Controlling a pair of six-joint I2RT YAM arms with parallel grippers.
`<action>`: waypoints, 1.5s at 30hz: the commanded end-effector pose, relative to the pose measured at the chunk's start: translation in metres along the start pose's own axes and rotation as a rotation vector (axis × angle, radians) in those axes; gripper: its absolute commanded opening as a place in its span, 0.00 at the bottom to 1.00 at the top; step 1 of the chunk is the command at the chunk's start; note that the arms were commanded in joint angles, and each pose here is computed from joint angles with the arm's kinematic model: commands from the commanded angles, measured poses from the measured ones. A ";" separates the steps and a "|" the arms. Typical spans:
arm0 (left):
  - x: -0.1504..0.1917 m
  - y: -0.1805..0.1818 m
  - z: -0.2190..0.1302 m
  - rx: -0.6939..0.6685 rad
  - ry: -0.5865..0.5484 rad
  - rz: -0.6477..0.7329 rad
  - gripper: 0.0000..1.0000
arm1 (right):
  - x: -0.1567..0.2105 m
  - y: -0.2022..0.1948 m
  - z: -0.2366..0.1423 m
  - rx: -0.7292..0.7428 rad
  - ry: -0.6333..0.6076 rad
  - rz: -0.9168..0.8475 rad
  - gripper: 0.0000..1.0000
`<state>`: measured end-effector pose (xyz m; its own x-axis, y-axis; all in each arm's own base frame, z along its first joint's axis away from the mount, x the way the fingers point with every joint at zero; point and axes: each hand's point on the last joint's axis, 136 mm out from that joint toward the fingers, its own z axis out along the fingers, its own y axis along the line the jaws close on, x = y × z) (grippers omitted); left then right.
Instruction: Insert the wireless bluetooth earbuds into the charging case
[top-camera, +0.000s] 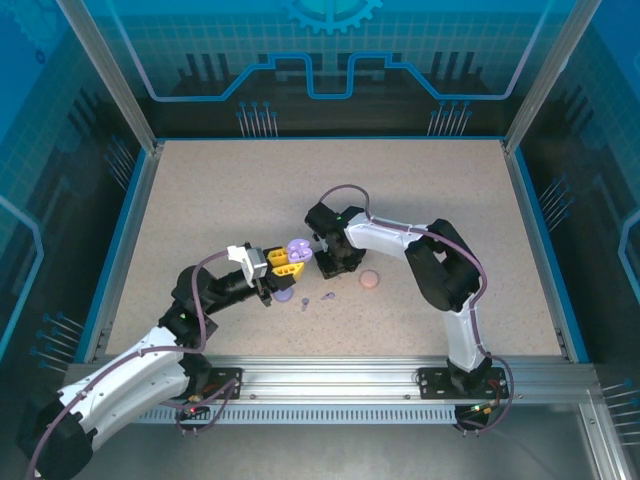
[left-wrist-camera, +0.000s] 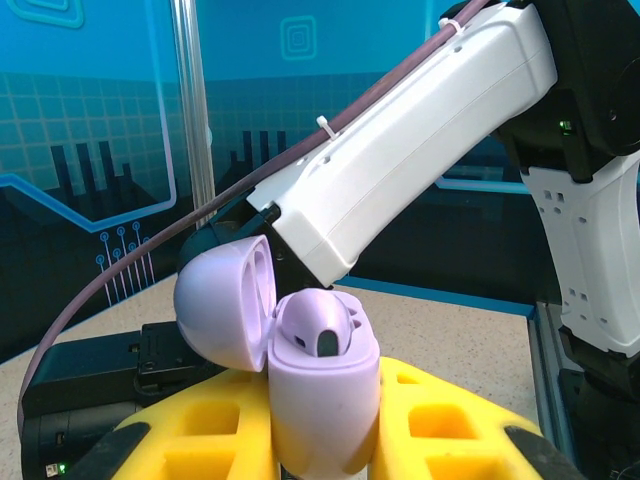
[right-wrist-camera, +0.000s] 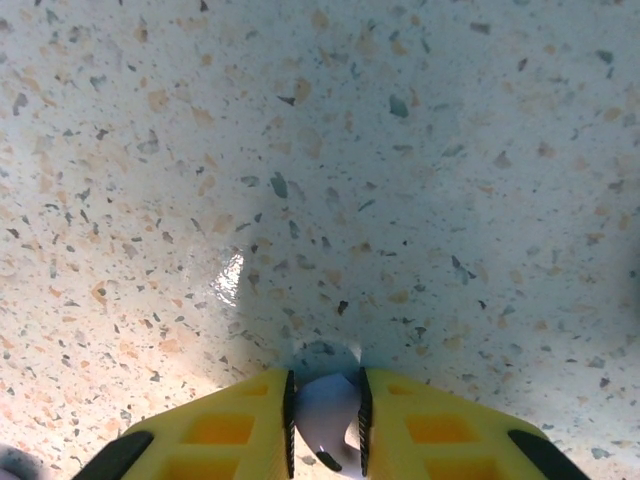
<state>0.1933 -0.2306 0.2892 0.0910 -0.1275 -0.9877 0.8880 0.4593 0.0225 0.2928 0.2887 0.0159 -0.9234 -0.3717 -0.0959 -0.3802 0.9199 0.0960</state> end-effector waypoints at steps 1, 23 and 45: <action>-0.008 -0.001 -0.001 -0.008 -0.025 0.025 0.08 | 0.017 0.006 0.006 0.001 0.060 -0.021 0.22; -0.005 0.005 0.002 -0.028 -0.017 0.021 0.08 | -0.007 0.004 -0.040 -0.137 -0.165 0.052 0.20; 0.030 0.042 0.037 -0.130 -0.008 -0.029 0.05 | -0.015 -0.016 -0.213 -0.447 -0.708 0.263 0.20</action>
<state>0.2461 -0.2471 0.2437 0.0069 -0.0784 -0.9969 0.8343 0.5500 -0.0374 0.2998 0.2536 0.2032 -0.8185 0.0718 -0.5701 -0.2812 0.8152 0.5063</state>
